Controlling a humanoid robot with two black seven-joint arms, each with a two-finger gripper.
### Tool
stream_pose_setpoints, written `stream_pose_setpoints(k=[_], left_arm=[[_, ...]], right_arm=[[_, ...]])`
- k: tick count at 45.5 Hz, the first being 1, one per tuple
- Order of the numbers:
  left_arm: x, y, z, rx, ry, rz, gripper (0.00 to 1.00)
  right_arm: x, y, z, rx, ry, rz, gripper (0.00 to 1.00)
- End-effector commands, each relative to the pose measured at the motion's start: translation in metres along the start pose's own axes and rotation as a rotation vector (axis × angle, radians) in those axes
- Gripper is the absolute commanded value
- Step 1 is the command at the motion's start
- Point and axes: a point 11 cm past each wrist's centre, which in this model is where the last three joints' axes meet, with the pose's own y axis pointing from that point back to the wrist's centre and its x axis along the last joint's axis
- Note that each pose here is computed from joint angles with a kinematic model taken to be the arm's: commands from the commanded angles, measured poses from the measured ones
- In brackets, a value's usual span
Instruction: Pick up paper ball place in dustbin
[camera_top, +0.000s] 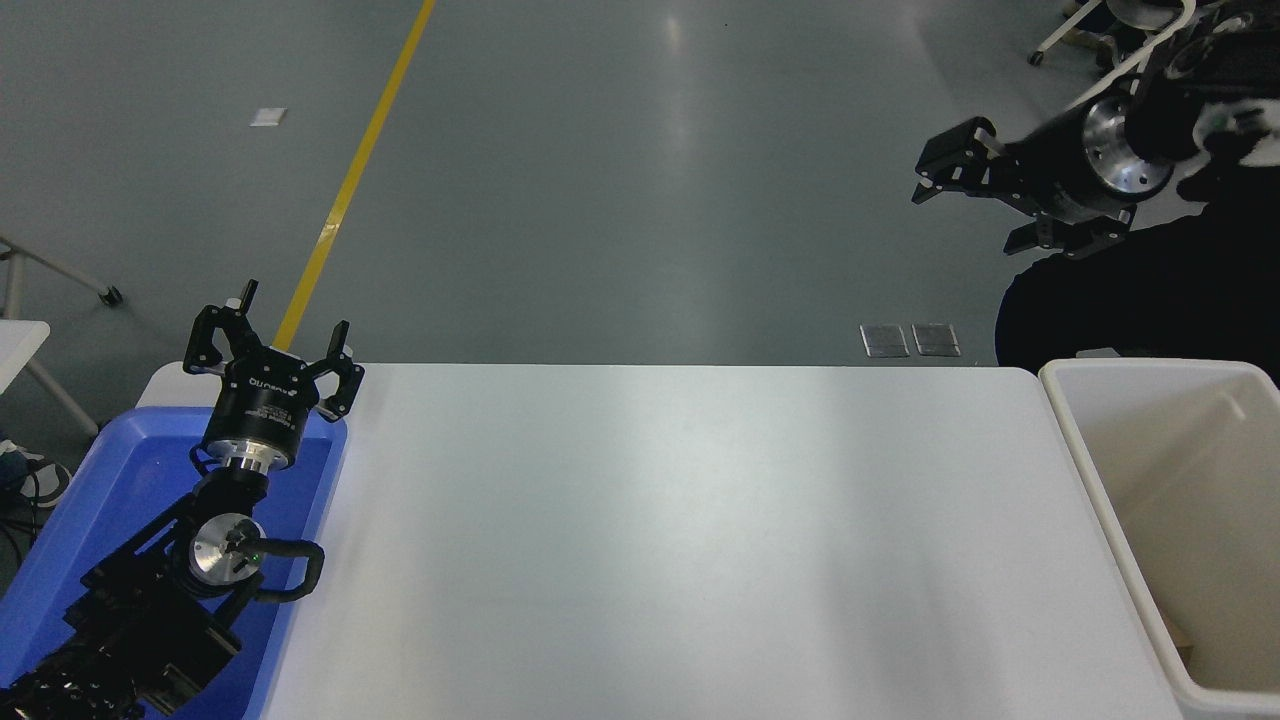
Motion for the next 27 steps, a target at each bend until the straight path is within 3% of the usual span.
stream_pose_setpoints(k=[1,10,27], left_arm=[[0.001,0.001,0.0,-0.001,0.0,0.001,0.98],[0.001,0.001,0.0,-0.001,0.0,0.001,0.98],[0.001,0.001,0.0,-0.001,0.0,0.001,0.98]], right_arm=[[-0.024,0.041,0.002,-0.126,0.164,-0.112,1.0],[-0.053,0.052,0.001,-0.158,0.228,-0.174,1.0],[-0.06,0.049,-0.004,-0.14,0.239,-0.193,1.0]])
